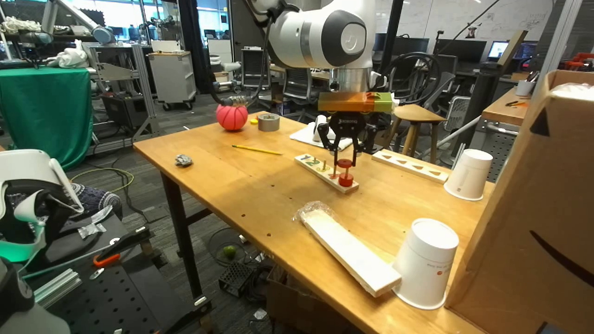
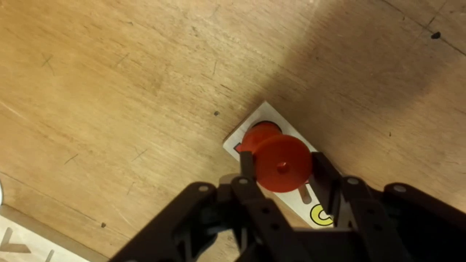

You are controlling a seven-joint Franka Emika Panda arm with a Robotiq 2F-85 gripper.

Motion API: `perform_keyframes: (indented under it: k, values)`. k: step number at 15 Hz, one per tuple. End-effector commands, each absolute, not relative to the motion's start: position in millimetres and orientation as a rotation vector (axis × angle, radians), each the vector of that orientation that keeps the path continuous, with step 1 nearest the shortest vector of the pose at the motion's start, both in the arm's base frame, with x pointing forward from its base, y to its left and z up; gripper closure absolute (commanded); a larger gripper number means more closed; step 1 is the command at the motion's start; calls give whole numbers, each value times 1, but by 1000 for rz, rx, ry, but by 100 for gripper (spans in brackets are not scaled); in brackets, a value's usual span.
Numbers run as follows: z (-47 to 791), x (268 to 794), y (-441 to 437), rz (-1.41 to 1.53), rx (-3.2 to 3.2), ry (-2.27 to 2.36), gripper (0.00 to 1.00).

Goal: Move the circles to the far right on the wooden object

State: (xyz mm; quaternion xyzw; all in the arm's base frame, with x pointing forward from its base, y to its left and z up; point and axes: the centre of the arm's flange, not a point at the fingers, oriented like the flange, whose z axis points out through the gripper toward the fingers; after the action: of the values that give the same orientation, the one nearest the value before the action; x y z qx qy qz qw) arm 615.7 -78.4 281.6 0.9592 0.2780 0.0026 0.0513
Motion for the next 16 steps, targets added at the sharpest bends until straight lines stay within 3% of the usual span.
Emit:
perform_keyframes:
  k: [1, 16]
  values:
    - [283, 607, -75, 36, 2939, 836, 81]
    - [279, 625, -82, 44, 2930, 839, 81]
